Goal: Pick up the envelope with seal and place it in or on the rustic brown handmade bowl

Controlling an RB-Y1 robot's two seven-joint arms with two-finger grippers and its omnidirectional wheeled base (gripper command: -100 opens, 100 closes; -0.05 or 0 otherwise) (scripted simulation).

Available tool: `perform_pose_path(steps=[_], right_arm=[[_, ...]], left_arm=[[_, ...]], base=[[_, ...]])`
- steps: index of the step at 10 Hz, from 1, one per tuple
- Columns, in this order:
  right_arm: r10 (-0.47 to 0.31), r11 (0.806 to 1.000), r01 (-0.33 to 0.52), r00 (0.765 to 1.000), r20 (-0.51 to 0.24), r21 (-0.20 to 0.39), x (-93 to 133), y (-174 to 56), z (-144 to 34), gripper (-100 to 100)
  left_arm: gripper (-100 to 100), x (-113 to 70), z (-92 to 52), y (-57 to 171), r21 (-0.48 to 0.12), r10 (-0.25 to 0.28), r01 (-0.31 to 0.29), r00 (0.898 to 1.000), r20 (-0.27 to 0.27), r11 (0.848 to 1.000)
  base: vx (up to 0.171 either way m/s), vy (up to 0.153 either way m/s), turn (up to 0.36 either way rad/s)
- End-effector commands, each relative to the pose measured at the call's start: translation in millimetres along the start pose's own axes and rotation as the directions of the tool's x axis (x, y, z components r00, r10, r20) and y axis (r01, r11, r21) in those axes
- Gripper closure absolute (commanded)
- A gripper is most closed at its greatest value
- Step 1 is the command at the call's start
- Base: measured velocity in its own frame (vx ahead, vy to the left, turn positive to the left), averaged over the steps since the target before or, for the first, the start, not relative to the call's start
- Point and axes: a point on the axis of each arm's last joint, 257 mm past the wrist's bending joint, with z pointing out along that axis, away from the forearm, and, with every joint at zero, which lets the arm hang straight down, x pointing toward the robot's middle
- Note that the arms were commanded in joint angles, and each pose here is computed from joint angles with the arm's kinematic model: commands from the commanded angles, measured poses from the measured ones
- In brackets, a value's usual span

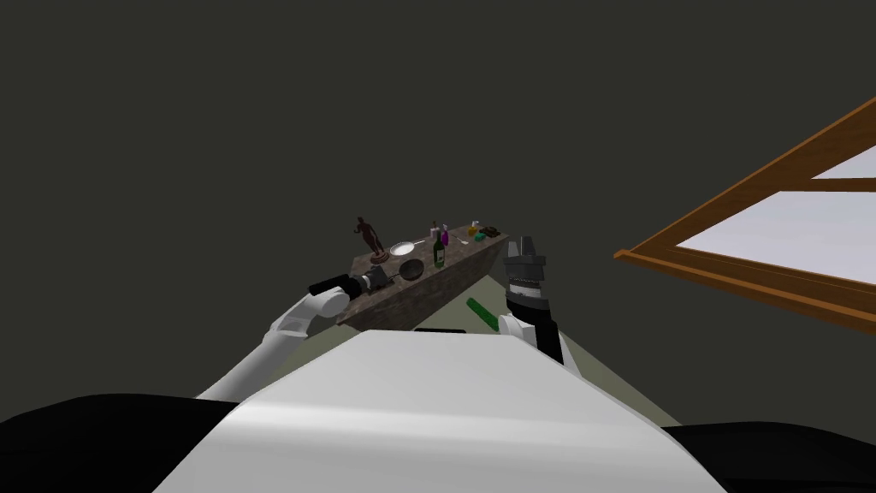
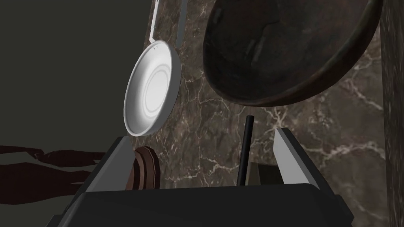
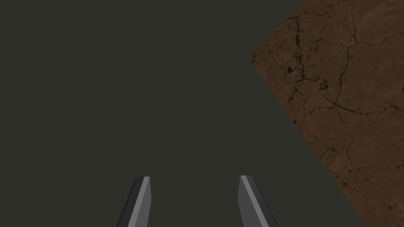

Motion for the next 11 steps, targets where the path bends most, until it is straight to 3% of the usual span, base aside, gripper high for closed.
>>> perform_pose_path(steps=[1,5,6,8,9,11], right_arm=[[0.0,1.0,0.0,1.0,0.0,0.0,0,0,0.0,0],[0.0,1.0,0.0,1.0,0.0,0.0,0,0,0.0,0],[0.0,1.0,0.0,1.0,0.0,0.0,0,0,0.0,0],[0.0,1.0,0.0,1.0,0.0,0.0,0,0,0.0,0],[0.0,1.0,0.0,1.0,0.0,0.0,0,0,0.0,0],[0.0,1.0,0.0,1.0,0.0,0.0,0,0,0.0,0]], left_arm=[[-100,-12.0,-0.7,9,-0.053,-0.012,0.014,0.999,0.034,0.998],[-100,-31.5,-5.0,23,-0.136,-0.028,0.041,0.995,0.094,0.99],[-100,-45.0,-9.1,25,-0.173,-0.044,0.067,0.99,0.132,0.983],[-100,-49.5,-11.2,32,-0.202,-0.04,0.071,0.988,0.151,0.977],[-100,-63.6,-17.0,34,-0.238,-0.052,0.099,0.98,0.194,0.966],[-100,-67.3,-19.6,40,-0.262,-0.048,0.103,0.976,0.211,0.96]], base=[[0.032,-0.032,-0.024],[0.02,-0.015,-0.019],[0.027,-0.019,-0.061],[0.018,-0.013,-0.015],[0.017,-0.018,-0.067],[0.017,-0.009,-0.017]])
